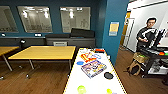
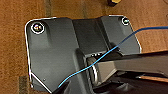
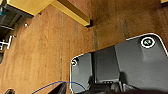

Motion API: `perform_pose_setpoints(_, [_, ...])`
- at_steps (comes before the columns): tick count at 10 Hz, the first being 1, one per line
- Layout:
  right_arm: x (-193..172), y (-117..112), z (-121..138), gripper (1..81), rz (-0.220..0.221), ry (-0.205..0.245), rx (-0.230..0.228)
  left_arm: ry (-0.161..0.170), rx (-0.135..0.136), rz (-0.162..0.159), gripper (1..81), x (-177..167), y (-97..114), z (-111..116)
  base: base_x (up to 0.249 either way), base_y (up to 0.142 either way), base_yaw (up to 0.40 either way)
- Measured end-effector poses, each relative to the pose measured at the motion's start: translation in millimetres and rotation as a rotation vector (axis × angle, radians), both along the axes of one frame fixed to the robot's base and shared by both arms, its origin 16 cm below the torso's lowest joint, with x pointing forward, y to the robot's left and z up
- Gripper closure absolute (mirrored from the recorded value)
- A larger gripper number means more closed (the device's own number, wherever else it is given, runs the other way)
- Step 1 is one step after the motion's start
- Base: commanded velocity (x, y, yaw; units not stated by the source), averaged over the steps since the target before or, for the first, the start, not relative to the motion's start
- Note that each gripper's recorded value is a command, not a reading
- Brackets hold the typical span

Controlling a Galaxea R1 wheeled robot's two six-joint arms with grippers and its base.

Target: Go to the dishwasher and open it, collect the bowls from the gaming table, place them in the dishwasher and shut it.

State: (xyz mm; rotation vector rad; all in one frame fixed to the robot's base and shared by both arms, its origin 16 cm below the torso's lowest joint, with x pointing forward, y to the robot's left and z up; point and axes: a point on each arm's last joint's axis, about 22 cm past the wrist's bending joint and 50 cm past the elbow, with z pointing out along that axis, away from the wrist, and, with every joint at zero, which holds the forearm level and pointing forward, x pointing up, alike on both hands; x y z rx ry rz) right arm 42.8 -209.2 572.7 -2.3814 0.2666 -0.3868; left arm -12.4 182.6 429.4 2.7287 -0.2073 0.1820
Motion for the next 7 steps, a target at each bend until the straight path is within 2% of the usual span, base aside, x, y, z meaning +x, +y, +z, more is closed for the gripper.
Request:
perform_pose_setpoints(1, [13, -24, 28, 1.0, -0.009, -0.027, 0.009, -0.001, -0.001, 0.0, 1.0, 0, 0, 0, 0.0, 0.0, 0.0])
perform_pose_setpoints(2, [22, -64, 51, 1.0, -0.026, -0.037, -0.018, 0.001, 0.0, 0.001, 1.0, -1, 0, 0, 0.0, 0.0, 0.0])
perform_pose_setpoints(3, [25, -94, 73, 1.0, -0.042, -0.028, -0.036, 0.011, -0.001, 0.001, 1.0, -4, 0, -1, 0.0, 0.0, 0.0])
perform_pose_setpoints(4, [33, -98, 91, 1.0, -0.05, -0.019, -0.02, 0.031, -0.002, 0.002, 1.0, -12, -1, -1, 0.0, 0.0, 0.0])
perform_pose_setpoints(5, [61, -93, 112, 1.0, -0.055, -0.038, 0.009, 0.052, -0.001, 0.002, 1.0, -20, -1, -2, 0.0, 0.0, 0.0])
perform_pose_setpoints(6, [93, -97, 128, 1.0, -0.065, -0.071, 0.018, 0.07, -0.002, 0.002, 1.0, -26, -1, -3, 0.0, 0.0, 0.0])
perform_pose_setpoints(7, [114, -109, 141, 1.0, -0.073, -0.083, 0.008, 0.076, -0.003, 0.003, 1.0, -27, -1, -3, 0.0, 0.0, 0.0])
